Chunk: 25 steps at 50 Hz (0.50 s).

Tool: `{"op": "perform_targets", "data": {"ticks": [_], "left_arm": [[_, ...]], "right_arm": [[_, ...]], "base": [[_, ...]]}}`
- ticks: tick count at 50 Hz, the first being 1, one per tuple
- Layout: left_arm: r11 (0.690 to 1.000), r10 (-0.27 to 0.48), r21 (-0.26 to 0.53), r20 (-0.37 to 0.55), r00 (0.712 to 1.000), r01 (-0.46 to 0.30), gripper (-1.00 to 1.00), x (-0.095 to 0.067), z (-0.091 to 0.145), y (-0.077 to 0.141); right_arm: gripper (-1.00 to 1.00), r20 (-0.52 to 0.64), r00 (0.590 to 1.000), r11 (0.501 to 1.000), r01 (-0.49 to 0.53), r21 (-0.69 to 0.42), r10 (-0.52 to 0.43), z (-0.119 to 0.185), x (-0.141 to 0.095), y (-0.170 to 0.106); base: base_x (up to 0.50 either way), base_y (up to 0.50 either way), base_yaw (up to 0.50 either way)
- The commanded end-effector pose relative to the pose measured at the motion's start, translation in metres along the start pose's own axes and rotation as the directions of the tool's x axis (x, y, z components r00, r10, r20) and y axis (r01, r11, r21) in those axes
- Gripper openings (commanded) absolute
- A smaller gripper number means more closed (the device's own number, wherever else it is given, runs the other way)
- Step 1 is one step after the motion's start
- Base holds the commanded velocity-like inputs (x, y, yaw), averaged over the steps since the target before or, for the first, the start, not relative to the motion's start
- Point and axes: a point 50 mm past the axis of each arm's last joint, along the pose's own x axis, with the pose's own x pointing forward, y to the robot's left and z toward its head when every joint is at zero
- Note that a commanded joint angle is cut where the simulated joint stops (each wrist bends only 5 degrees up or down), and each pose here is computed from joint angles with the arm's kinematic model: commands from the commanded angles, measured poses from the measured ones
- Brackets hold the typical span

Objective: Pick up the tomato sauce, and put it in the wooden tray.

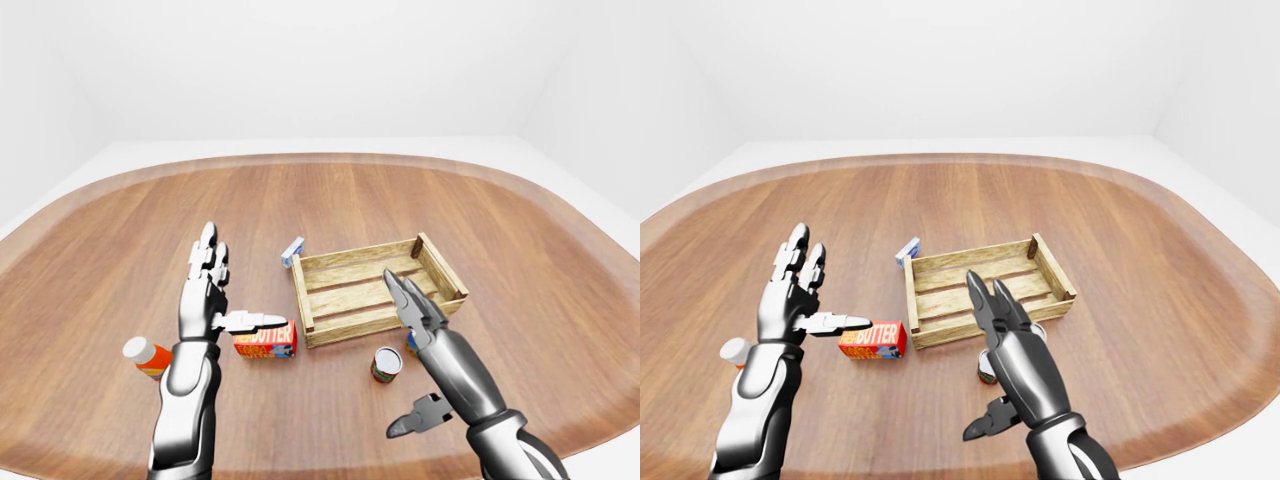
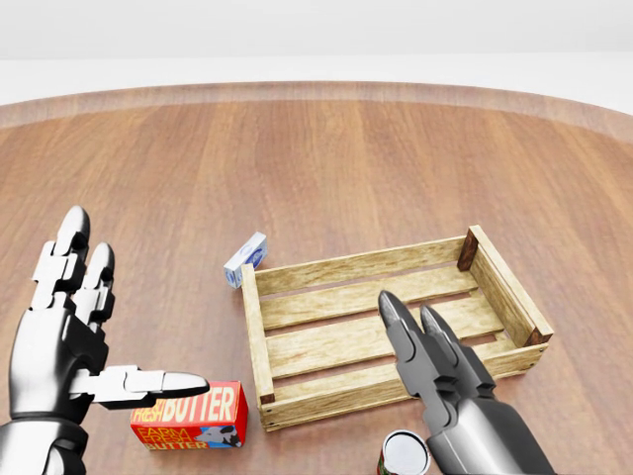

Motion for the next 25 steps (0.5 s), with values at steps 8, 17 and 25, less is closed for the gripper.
{"op": "perform_targets", "data": {"ticks": [8, 17, 25], "left_arm": [[1.000, -0.004, 0.001, -0.005, 1.000, 0.004, 1.00, 0.000, -0.001, -0.001], [1.000, -0.005, 0.001, -0.004, 1.000, 0.005, 1.00, 0.000, -0.001, -0.001], [1.000, -0.005, 0.002, -0.001, 1.000, 0.005, 1.00, 0.000, 0.000, -0.001]], "right_arm": [[1.00, -0.095, 0.993, 0.996, -0.076, -0.050, 0.071, -0.019, -0.001, 0.026], [1.00, -0.174, 0.981, 0.989, -0.101, -0.105, 0.082, -0.039, 0.004, 0.039], [1.00, -0.216, 0.974, 0.974, -0.112, -0.199, 0.068, -0.047, 0.003, 0.046]], "base": [[0.00, 0.00, 0.00], [0.00, 0.00, 0.00], [0.00, 0.00, 0.00]]}}
